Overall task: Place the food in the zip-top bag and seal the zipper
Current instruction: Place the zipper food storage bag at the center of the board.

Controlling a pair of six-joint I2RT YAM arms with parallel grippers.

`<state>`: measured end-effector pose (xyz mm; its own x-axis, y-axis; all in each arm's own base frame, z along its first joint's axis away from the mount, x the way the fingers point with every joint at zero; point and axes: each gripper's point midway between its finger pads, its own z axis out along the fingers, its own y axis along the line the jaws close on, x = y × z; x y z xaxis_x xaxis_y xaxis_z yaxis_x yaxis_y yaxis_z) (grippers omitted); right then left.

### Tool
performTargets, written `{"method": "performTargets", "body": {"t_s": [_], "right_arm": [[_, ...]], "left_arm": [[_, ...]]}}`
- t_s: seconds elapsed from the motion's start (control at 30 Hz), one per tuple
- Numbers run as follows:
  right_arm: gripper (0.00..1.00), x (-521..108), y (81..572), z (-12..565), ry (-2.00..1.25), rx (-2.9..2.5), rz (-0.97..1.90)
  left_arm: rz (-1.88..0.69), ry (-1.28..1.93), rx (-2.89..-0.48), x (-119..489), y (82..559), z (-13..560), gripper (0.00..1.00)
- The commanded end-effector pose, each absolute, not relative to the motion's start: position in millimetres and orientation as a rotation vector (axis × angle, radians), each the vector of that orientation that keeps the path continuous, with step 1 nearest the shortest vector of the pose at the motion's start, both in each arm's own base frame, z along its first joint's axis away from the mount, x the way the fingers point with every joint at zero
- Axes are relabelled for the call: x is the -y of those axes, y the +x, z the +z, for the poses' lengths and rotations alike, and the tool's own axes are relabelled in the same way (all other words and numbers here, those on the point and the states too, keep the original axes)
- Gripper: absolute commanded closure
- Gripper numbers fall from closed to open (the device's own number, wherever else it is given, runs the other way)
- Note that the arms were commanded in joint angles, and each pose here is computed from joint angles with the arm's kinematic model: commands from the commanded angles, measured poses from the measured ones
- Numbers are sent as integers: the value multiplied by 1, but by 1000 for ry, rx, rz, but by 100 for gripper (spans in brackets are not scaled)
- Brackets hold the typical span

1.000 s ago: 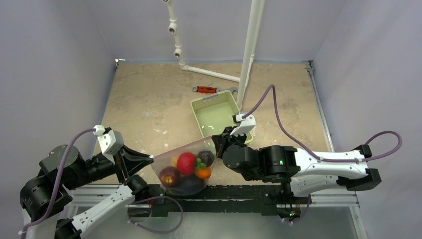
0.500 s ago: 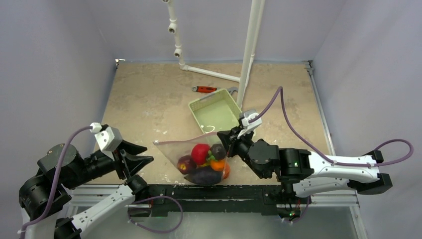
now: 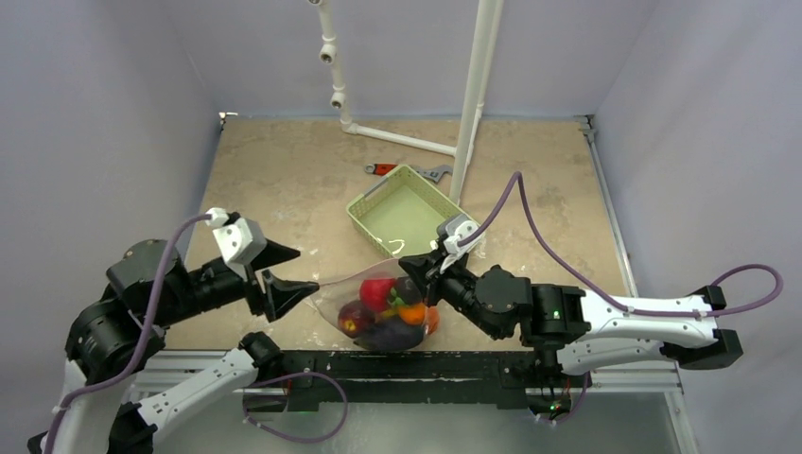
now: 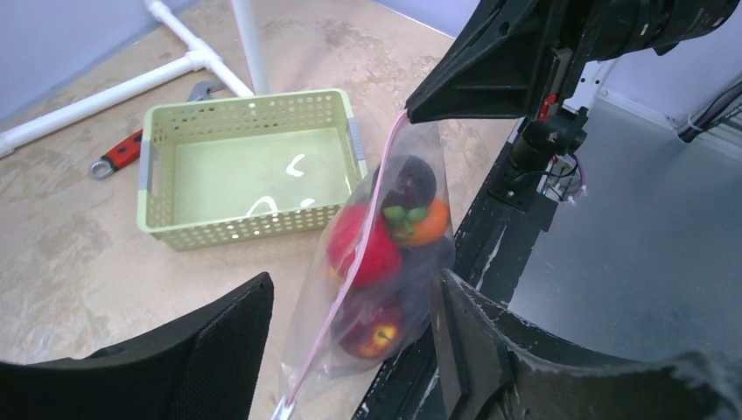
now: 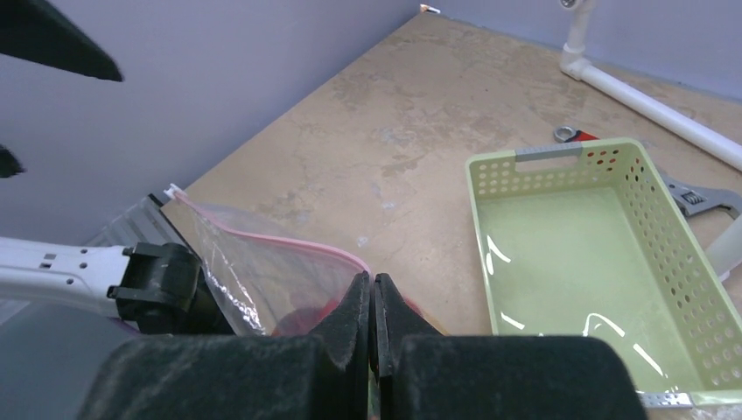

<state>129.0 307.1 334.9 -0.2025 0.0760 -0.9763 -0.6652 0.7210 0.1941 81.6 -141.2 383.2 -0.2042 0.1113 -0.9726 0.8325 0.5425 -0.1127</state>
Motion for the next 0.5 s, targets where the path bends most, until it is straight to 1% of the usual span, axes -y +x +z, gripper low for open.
{"method": "performTargets", "body": {"t_s": [0.0, 0.23, 0.47], "right_arm": [[100, -308, 121, 357, -495, -1578, 821], [100, -302, 116, 367, -490, -1546, 870], [100, -303, 113, 366, -504, -1547, 889]], "left_arm": [[-850, 941, -1589, 172, 92, 385, 35], [-995, 1096, -1591, 207, 90, 359, 32], [-1021, 1167, -1594, 229, 104, 337, 31]]}}
